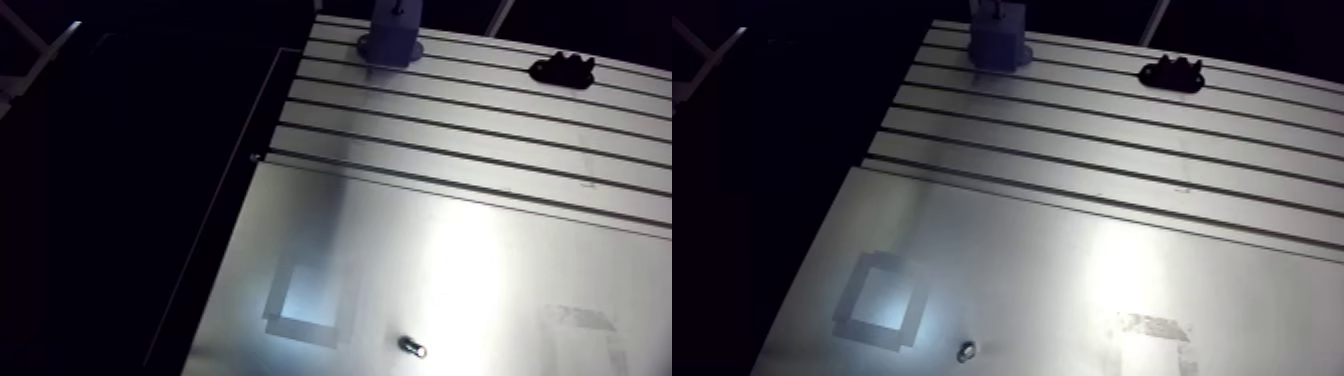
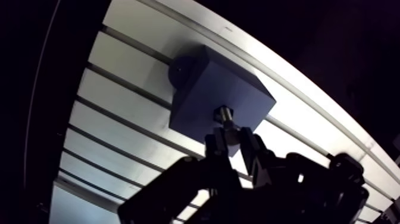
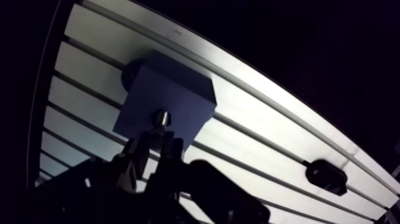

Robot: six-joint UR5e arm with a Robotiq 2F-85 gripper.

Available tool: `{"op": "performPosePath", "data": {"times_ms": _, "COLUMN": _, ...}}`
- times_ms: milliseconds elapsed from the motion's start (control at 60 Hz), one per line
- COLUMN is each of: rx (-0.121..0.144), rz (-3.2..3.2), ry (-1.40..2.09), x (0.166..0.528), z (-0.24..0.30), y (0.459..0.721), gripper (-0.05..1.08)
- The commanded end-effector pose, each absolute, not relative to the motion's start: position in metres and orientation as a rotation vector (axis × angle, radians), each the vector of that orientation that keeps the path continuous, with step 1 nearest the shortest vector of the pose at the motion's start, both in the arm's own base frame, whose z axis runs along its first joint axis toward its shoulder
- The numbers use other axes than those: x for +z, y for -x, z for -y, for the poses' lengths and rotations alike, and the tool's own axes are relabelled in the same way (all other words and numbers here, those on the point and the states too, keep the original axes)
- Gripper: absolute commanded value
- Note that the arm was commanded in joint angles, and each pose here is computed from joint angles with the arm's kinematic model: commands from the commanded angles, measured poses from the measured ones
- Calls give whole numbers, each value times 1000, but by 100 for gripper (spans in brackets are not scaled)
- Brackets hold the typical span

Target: Pick up the M10 bolt and insert it into the hex recess until seated.

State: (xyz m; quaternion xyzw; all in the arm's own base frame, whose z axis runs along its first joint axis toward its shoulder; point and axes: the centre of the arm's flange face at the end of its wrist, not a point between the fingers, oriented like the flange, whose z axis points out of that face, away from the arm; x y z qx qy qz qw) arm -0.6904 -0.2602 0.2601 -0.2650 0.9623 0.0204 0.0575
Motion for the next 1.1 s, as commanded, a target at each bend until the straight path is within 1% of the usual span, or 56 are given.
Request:
{"op": "performPosePath", "data": {"times_ms": 17, "rx": 61, "rz": -2917, "ry": 804, "x": 260, "z": 260, "y": 690, "gripper": 107}}
{"op": "performPosePath", "data": {"times_ms": 367, "rx": 63, "rz": -2912, "ry": 803, "x": 257, "z": 260, "y": 690, "gripper": 107}}
{"op": "performPosePath", "data": {"times_ms": 650, "rx": 59, "rz": -2904, "ry": 800, "x": 252, "z": 260, "y": 690, "gripper": 107}}
{"op": "performPosePath", "data": {"times_ms": 1100, "rx": 61, "rz": -2913, "ry": 802, "x": 256, "z": 261, "y": 692, "gripper": 107}}
